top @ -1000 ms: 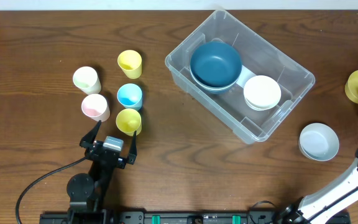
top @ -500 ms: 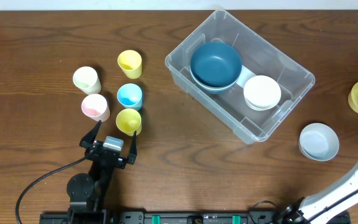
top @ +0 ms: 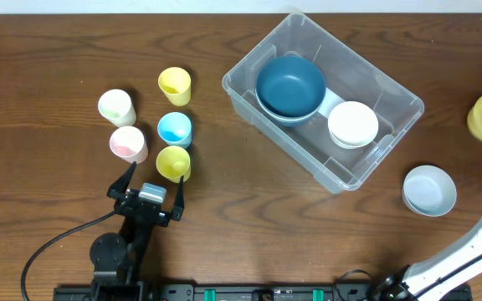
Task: Pack container
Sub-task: 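Grasp the yellow cup rim with the right gripper and lift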
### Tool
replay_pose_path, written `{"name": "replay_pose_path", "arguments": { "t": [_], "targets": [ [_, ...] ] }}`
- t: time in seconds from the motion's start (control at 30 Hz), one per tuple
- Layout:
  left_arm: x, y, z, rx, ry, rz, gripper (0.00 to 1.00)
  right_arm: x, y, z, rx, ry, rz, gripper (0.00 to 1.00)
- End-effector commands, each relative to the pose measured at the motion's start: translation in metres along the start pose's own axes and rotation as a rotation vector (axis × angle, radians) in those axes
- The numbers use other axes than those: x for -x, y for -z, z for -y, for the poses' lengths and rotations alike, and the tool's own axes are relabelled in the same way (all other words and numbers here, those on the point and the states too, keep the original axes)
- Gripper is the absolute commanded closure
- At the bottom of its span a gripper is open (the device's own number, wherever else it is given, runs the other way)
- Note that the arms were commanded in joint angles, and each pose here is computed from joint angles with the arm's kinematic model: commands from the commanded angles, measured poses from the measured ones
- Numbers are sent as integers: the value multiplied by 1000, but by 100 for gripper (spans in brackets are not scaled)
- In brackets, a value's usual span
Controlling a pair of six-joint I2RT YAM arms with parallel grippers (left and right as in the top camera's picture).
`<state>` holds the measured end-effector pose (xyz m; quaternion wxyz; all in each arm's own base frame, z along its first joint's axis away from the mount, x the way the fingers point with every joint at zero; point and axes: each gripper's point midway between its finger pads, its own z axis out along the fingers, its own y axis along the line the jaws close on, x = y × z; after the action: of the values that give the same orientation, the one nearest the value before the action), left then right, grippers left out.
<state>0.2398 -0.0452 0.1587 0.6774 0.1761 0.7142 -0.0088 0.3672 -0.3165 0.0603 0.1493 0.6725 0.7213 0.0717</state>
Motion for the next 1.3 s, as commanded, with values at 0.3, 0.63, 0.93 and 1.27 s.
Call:
{"name": "replay_pose_path", "arguments": {
  "t": [0.3, 0.63, 0.93, 1.27],
  "targets": [
    [-15, -1, 4, -18, 5, -42, 2, -77, 239, -149, 495, 544, 95, 99],
    [-15, -1, 4, -18, 5, -42, 2, -241, 263, -155, 429, 987, -21, 99],
    [-15, -1, 4, -18, 5, -42, 2, -306, 197, -125, 181, 1197, -113, 99],
    [-15, -1, 4, -18, 5, -42, 2, -311, 144, -84, 14, 1196, -196, 99]
  ]
}}
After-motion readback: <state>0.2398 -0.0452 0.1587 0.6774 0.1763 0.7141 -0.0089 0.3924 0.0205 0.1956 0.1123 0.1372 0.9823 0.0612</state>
